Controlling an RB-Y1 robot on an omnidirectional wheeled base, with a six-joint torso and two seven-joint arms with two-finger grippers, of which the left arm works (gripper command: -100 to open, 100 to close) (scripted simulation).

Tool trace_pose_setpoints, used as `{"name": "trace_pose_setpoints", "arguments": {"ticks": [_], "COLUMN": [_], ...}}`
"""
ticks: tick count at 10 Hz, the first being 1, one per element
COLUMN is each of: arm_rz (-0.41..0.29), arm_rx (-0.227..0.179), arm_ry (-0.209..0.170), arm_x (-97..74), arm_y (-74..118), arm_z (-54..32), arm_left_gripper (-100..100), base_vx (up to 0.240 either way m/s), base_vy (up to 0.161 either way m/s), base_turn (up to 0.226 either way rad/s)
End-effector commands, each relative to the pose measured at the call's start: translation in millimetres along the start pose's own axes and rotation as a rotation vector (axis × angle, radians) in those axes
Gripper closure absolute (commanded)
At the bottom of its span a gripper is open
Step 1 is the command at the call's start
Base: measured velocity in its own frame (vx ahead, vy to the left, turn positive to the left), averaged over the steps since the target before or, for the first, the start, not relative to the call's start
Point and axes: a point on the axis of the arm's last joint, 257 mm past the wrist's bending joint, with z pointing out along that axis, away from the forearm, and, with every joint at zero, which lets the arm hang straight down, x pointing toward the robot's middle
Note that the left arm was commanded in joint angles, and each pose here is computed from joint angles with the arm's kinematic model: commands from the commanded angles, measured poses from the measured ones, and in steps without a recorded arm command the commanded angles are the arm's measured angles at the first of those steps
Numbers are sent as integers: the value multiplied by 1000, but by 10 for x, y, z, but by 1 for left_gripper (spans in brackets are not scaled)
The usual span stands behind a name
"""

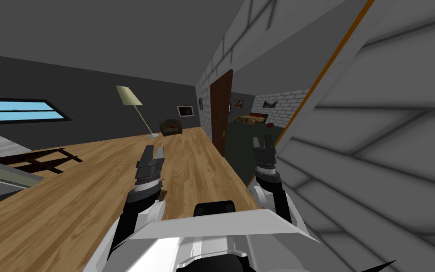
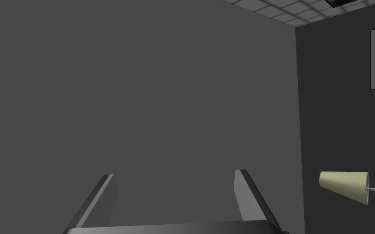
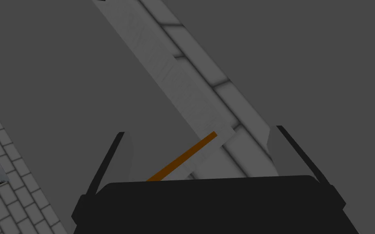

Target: Push the door open

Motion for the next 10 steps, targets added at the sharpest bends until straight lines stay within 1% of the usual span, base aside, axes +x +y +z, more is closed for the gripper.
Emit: {"name": "trace_pose_setpoints", "arguments": {"ticks": [1, 7, 9, 10], "arm_rz": [-19, -101, -118, -135], "arm_rx": [-11, -60, -72, -84], "arm_ry": [10, 49, 57, 65], "arm_x": [65, 353, 417, 487], "arm_y": [85, 440, 514, 590], "arm_z": [-14, -85, -103, -123], "arm_left_gripper": [-100, -100, -100, -100], "base_vx": [85, 171, 117, 132], "base_vy": [18, 24, 33, 46], "base_turn": [-99, -107, -69, -117]}}
